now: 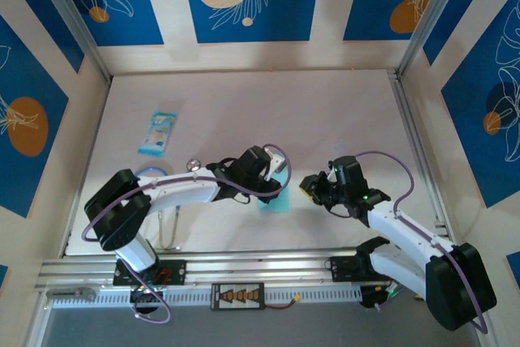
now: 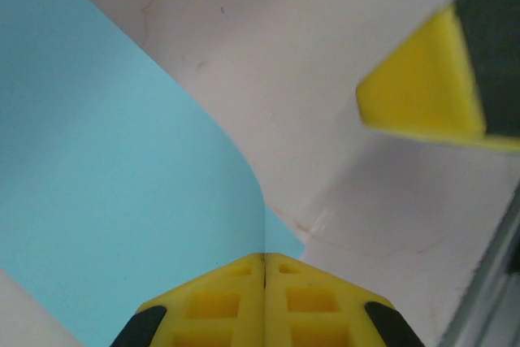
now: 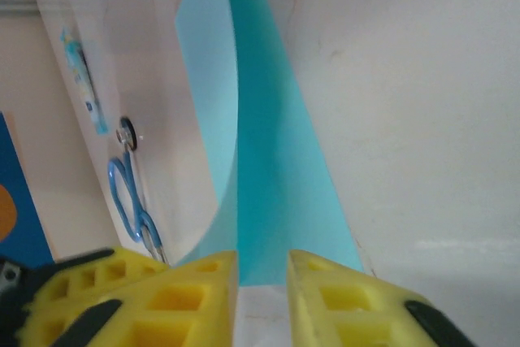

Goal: Fold a paper plane with a square sheet of paper (pick it up from the middle)
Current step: Fold the triangle a second time at the center of the table.

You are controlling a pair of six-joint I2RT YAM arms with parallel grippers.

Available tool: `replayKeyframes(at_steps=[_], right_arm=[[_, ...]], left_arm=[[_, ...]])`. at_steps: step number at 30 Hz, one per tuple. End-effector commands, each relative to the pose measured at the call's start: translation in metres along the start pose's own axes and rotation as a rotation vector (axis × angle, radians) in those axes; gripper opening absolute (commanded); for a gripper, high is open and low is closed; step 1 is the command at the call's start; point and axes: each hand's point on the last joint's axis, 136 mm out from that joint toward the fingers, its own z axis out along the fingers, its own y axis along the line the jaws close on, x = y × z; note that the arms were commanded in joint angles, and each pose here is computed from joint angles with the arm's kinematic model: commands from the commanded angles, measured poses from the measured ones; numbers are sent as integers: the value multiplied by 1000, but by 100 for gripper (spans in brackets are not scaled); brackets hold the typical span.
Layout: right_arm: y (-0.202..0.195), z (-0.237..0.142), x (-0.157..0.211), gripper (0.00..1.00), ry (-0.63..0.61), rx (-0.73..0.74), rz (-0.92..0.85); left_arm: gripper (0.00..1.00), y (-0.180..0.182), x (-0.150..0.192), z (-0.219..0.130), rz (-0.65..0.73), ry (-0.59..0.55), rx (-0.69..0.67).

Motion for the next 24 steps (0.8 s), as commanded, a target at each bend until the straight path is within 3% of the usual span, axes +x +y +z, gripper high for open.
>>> replayKeyframes(at_steps=[1, 7, 19, 24], right_arm=[[4, 4, 20, 16, 84, -18, -49], [4, 23, 37, 5, 166, 28, -68], [3, 55, 40, 4, 198, 78, -66], [-16, 62, 39, 1, 201, 162, -56]], left_arm=[[0, -9, -3, 5, -105, 5, 102], [0, -6, 1, 12, -154, 20, 109], [0, -4, 5, 15, -171, 32, 100], [0, 0, 7, 15, -179, 32, 86]])
